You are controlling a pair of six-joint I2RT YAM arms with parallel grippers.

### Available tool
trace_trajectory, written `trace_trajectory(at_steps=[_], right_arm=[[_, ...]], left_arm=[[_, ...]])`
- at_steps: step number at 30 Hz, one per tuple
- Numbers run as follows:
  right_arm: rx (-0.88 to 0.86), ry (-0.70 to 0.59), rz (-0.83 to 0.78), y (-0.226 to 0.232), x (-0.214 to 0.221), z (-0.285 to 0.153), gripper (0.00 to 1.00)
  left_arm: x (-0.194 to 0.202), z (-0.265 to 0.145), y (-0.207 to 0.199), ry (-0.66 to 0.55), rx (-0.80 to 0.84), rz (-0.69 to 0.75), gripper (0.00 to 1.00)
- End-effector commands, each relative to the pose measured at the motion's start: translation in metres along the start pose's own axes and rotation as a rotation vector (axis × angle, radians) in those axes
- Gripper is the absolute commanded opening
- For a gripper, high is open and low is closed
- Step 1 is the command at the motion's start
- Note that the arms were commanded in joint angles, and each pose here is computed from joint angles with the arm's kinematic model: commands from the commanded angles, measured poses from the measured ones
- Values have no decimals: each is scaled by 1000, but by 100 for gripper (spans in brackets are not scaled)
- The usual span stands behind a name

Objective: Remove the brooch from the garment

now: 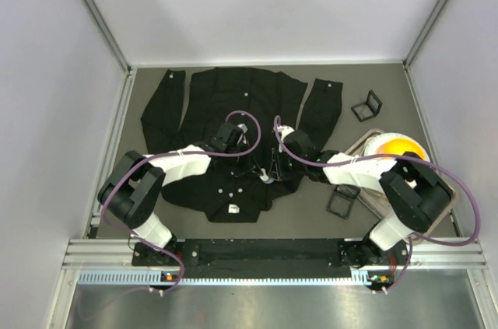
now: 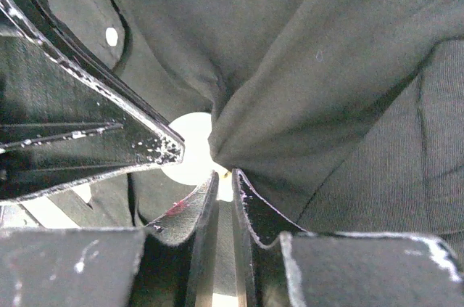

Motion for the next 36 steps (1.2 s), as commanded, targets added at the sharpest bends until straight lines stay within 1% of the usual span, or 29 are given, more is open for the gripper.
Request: trace_trajectory(at_steps=[1,7,12,20,27,32,36], right_arm=[[-44,-80,-32,20,-32,1,12],[-16,-81,-32,15,-32,4,5],[11,-86,-38,13,-32,6,3],[42,-83,-73,17,-30,10,1],[2,-69,-126,32,-21,8,0],[-11,-47,-147,37,-12,9,0],[-9,-42,-143,36,-8,7,0]], left_arm=[[-11,-4,-11,-34,13,49,0],[-16,-6,-19,-37,29,26,0],[-16,-7,-22,-35,33,10,0],[-16,-6,-27,-23,53,-29,0],[-18,-3,-28,-26,60,-87,0],[-28,-2,-33,-46,85,-152,0],[-38,-5,-35,-75,91,-172,0]])
Point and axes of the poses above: each gripper's point midway between its finger pads, its own z axis out along the fingers, its own y axis along the line the jaws close on, x = y × z, the point moved 1 cm from there along -z, back along the fingers, and after that the axes turned 13 degrees about z, right-handed, at the moved point
